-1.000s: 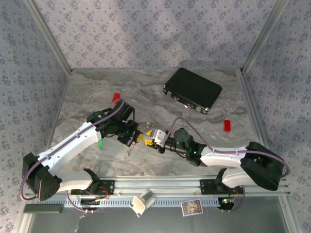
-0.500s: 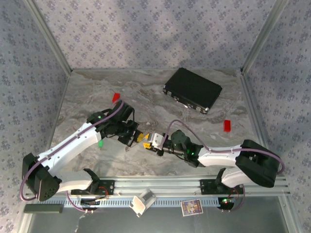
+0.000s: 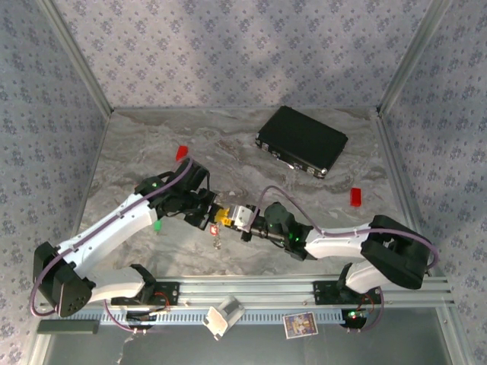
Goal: Put the keys on the keyring
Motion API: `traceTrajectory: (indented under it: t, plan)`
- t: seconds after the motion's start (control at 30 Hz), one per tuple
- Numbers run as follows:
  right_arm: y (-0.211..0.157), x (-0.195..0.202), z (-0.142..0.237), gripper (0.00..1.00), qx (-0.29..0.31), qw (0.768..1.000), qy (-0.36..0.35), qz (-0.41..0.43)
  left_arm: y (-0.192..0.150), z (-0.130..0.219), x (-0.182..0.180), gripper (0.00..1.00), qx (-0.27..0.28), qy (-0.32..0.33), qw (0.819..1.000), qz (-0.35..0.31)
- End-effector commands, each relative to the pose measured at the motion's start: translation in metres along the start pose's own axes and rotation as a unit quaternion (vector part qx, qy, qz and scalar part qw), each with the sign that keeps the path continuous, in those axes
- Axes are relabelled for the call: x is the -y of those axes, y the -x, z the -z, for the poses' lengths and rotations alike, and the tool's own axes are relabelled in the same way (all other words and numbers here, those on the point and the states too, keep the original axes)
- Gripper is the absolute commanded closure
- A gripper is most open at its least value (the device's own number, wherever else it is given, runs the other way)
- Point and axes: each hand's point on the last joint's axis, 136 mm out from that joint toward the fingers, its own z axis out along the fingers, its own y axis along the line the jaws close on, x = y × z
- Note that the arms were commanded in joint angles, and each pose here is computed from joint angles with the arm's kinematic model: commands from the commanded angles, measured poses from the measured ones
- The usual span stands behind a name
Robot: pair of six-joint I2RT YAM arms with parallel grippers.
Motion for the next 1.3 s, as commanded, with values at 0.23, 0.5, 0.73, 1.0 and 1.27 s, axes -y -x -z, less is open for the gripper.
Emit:
traceTrajectory:
  t: [0.23, 0.5, 0.73, 1.0, 1.27]
  plan:
    - [0.019, 0.006, -0.004, 1.00, 0.030, 0.999, -0.010, -0.008, -0.001, 0.007, 0.004, 0.77, -0.003, -0.037, 0.999, 0.004]
    - [-0.001, -0.003, -0.001, 1.00, -0.013, 1.000, 0.014, -0.015, 0.052, 0.031, 0.032, 0.34, 0.144, -0.136, 0.966, -0.168]
    - [-0.006, -0.004, 0.004, 1.00, -0.032, 0.999, 0.031, -0.025, 0.086, 0.061, 0.046, 0.42, 0.302, -0.081, 0.832, -0.458]
    - [-0.014, -0.007, 0.016, 1.00, -0.054, 0.996, 0.060, -0.034, 0.062, 0.050, 0.036, 0.54, 0.315, -0.117, 0.617, -0.712]
    - [-0.011, -0.011, 0.037, 1.00, -0.090, 0.990, 0.109, -0.018, 0.007, 0.038, 0.012, 0.70, 0.250, -0.173, 0.384, -0.872]
